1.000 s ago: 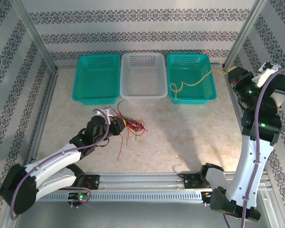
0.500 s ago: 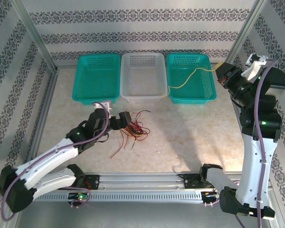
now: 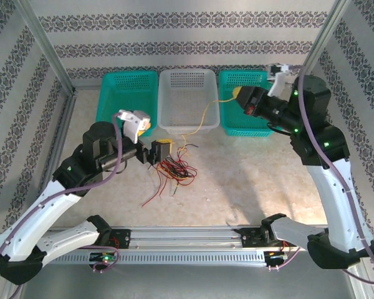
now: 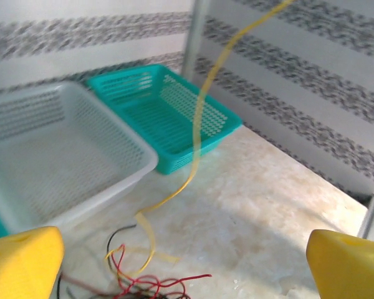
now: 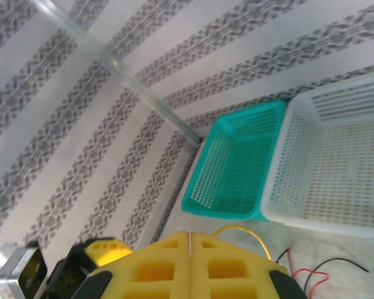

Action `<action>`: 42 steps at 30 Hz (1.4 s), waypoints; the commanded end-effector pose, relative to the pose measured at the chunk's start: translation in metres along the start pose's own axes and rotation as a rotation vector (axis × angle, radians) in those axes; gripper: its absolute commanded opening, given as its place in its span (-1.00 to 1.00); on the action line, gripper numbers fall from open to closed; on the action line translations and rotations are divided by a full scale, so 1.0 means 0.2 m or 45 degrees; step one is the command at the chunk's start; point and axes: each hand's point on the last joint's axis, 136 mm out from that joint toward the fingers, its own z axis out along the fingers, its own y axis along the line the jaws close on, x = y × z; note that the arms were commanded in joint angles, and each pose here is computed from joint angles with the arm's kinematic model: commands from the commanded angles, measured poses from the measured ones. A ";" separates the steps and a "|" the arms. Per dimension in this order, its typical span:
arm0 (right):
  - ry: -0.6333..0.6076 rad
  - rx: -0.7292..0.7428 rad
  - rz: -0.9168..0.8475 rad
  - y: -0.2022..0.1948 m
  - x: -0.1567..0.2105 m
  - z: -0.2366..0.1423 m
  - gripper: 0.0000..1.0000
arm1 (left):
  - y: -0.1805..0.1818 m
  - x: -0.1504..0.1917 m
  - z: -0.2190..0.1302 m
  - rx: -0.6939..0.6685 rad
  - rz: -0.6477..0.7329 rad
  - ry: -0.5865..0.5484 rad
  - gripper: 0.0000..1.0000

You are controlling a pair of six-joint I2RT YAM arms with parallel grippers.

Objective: Untangle the cables

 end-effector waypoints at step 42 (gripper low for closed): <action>-0.012 -0.296 -0.136 0.44 -0.11 0.07 -1.00 | 0.16 -0.01 0.34 -0.030 0.202 -0.124 -0.76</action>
